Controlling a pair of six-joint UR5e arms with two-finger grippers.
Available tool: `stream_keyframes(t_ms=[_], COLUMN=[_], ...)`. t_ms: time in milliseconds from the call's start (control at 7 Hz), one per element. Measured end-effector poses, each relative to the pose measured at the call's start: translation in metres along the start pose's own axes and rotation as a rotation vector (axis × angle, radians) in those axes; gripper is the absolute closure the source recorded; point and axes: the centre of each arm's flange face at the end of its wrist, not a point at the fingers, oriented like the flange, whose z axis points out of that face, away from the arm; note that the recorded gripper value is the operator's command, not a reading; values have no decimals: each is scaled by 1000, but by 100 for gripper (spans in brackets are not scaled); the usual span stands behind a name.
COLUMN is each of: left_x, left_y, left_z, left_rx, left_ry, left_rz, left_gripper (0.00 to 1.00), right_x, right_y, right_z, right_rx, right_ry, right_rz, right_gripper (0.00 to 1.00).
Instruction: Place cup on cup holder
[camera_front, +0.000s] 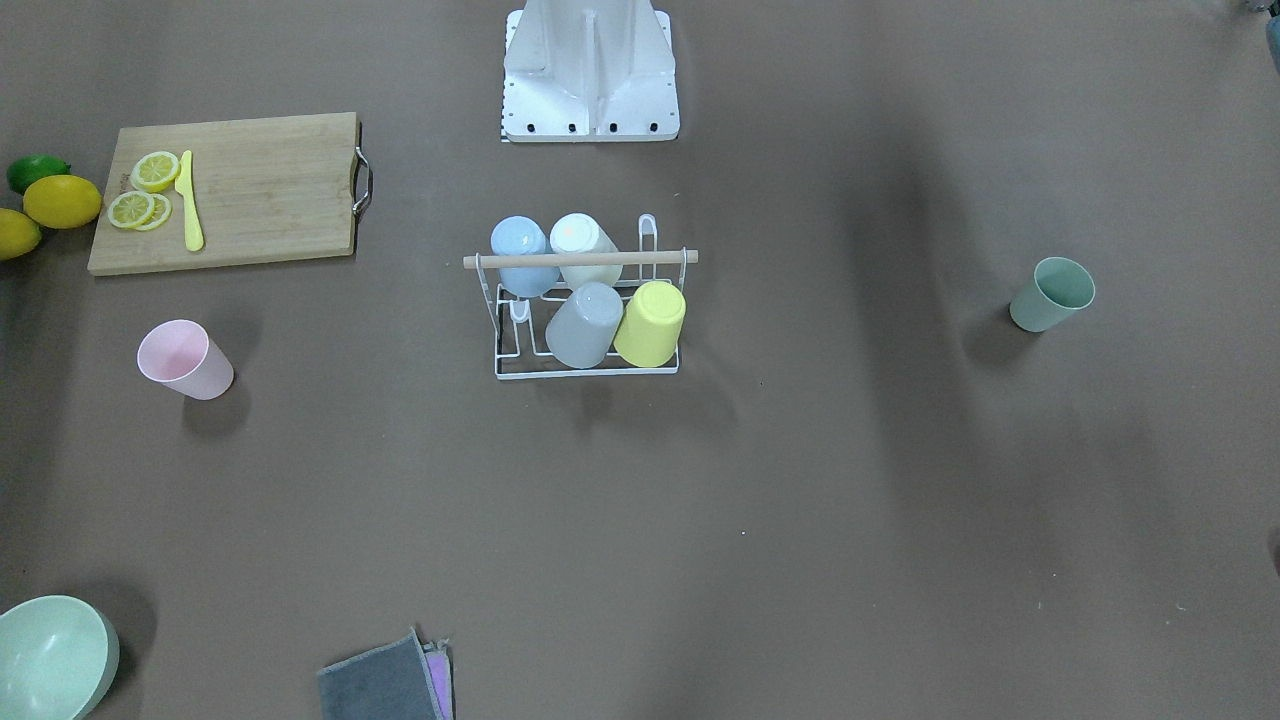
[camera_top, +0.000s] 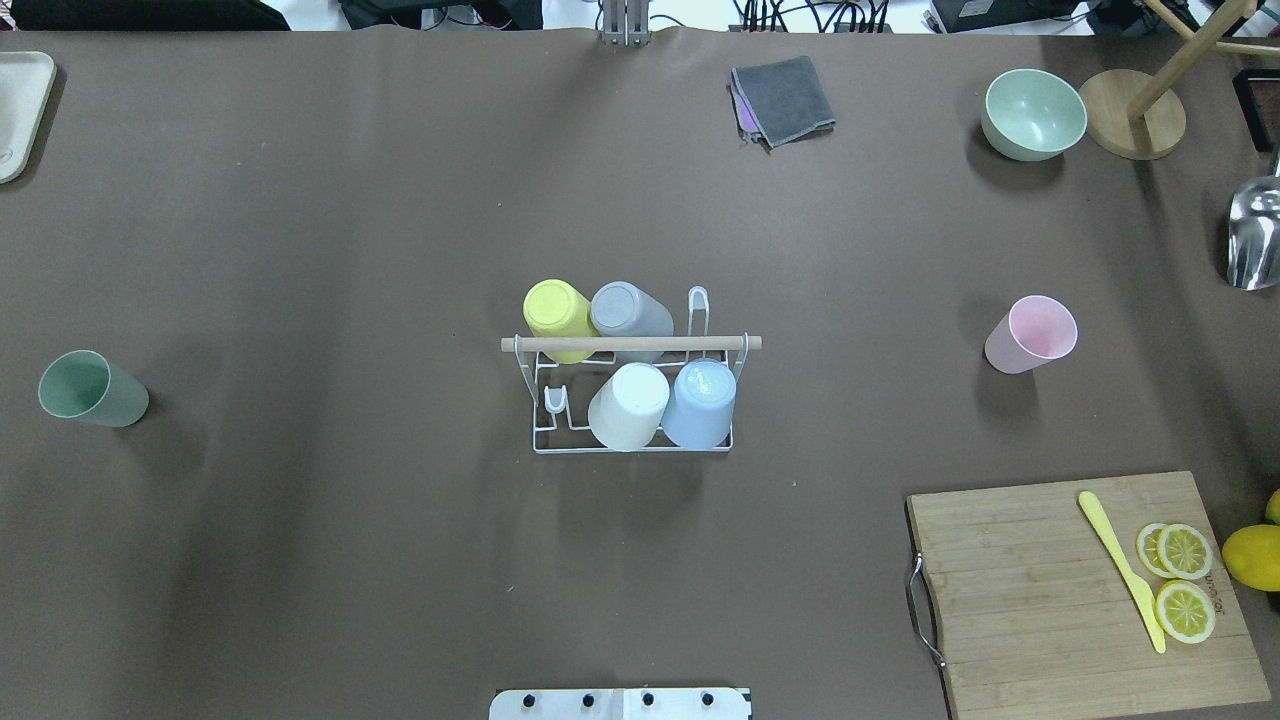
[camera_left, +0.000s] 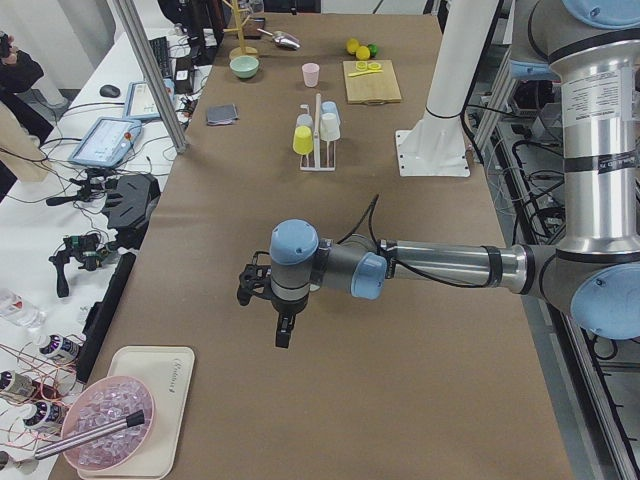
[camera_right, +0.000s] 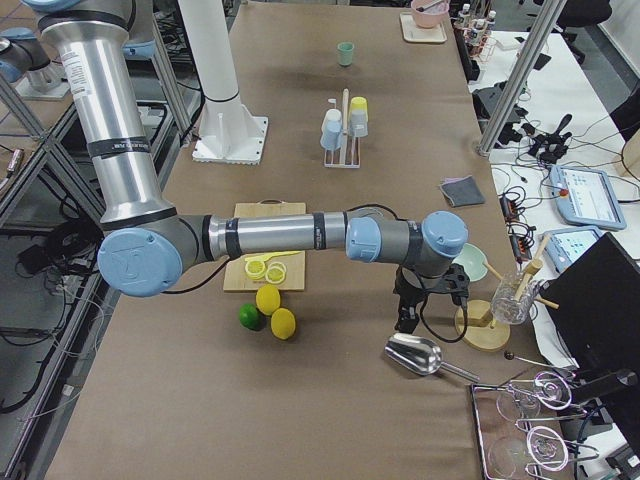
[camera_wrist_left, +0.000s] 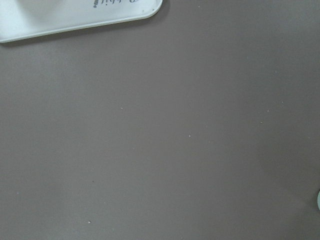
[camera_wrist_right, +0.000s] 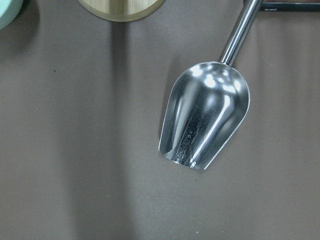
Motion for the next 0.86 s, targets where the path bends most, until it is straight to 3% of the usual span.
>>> stream_keyframes(t_ms=[429,857], left_x=[-2,4], left_y=[1,-14], left_z=[2,-4], left_rx=[-5,11], left_ry=[-1,-1], left_rz=[-6,7], left_gripper=[3,3], right_x=[-3,-56], right_y=[3,-17], right_z=[12,39], right_rx=[-10,-77], right_ry=[-3,-21], right_rz=[-11,-69], right_gripper=[0,0])
